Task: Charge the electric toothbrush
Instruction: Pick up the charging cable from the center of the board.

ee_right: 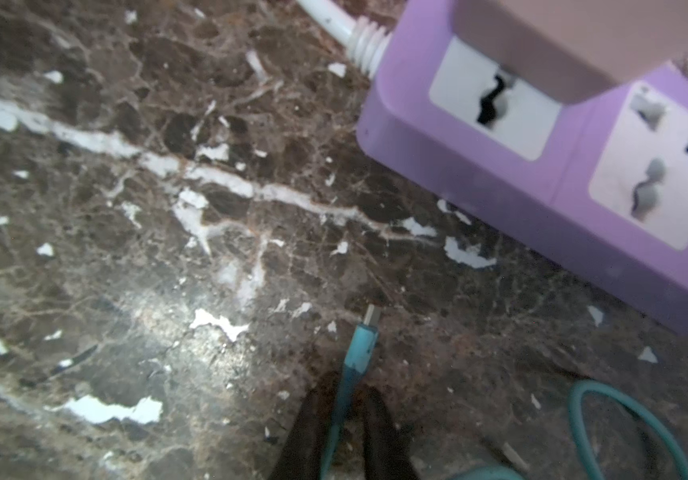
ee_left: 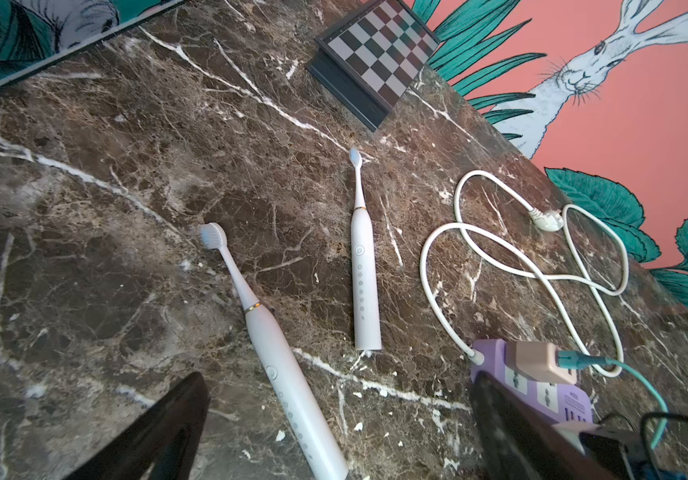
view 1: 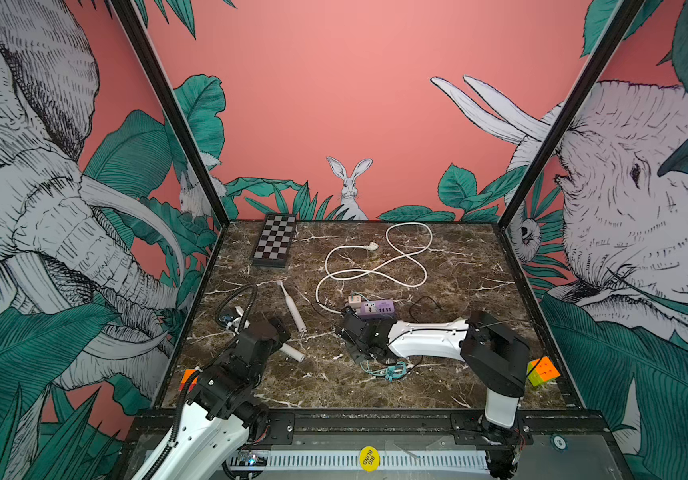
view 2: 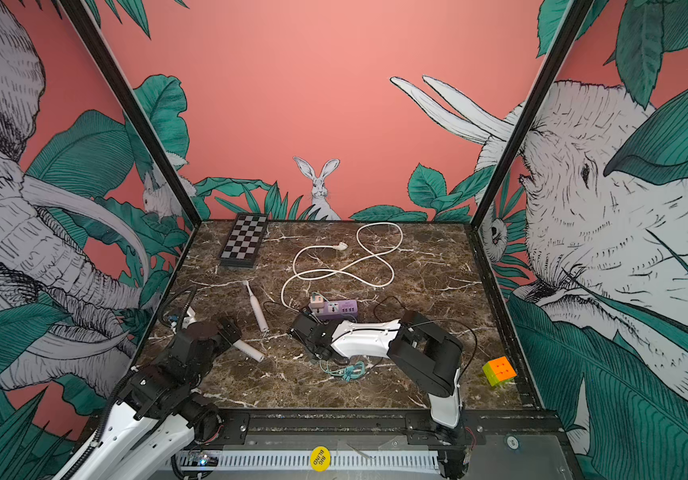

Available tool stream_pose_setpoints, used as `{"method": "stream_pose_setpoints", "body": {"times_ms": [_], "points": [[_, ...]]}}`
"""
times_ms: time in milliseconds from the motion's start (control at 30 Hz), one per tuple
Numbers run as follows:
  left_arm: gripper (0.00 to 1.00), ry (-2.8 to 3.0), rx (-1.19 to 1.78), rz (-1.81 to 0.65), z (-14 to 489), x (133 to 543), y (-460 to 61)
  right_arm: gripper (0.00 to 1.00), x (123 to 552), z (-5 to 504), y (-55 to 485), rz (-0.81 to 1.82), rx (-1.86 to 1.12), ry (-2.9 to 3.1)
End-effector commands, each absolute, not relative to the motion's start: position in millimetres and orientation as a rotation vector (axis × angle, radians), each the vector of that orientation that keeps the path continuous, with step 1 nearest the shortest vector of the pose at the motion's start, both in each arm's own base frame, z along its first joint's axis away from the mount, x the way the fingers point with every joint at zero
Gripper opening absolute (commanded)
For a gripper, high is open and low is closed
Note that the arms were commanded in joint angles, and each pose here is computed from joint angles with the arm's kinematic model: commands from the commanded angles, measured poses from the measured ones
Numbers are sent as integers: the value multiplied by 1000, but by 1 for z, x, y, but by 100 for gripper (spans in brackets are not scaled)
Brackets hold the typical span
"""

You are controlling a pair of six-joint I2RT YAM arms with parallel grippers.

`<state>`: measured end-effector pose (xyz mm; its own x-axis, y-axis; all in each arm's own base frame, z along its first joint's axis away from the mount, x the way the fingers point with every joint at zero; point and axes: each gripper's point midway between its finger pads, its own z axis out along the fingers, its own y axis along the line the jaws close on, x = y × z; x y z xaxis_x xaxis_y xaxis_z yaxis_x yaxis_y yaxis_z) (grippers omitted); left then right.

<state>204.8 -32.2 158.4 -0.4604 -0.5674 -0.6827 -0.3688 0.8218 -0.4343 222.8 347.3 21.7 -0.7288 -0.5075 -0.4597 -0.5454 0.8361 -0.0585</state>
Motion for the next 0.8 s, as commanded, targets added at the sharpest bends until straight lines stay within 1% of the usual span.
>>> {"method": "stream_pose_setpoints", "body": {"times_ms": [0, 167, 300, 400, 533, 633, 767], "points": [[99, 2084, -691, -299, 168, 208, -33, 11, 218, 11, 347, 122, -803, 2589], [99, 2097, -697, -324, 167, 208, -37, 1, 215, 11, 349, 158, -831, 2590], [99, 2132, -723, -402, 162, 206, -48, 0, 213, 31, 355, 237, -880, 2531], [99, 2173, -778, -587, 155, 207, -74, 0, 204, 62, 366, 414, -942, 2418], [99, 2218, -889, -938, 141, 213, -124, 0, 184, 109, 388, 717, -1030, 2210], [99, 2268, -898, -1021, 146, 217, -143, 0, 178, 130, 393, 793, -1059, 2116], [99, 2294, -896, -1102, 158, 221, -160, 0, 171, 144, 396, 857, -1094, 2049]]}}
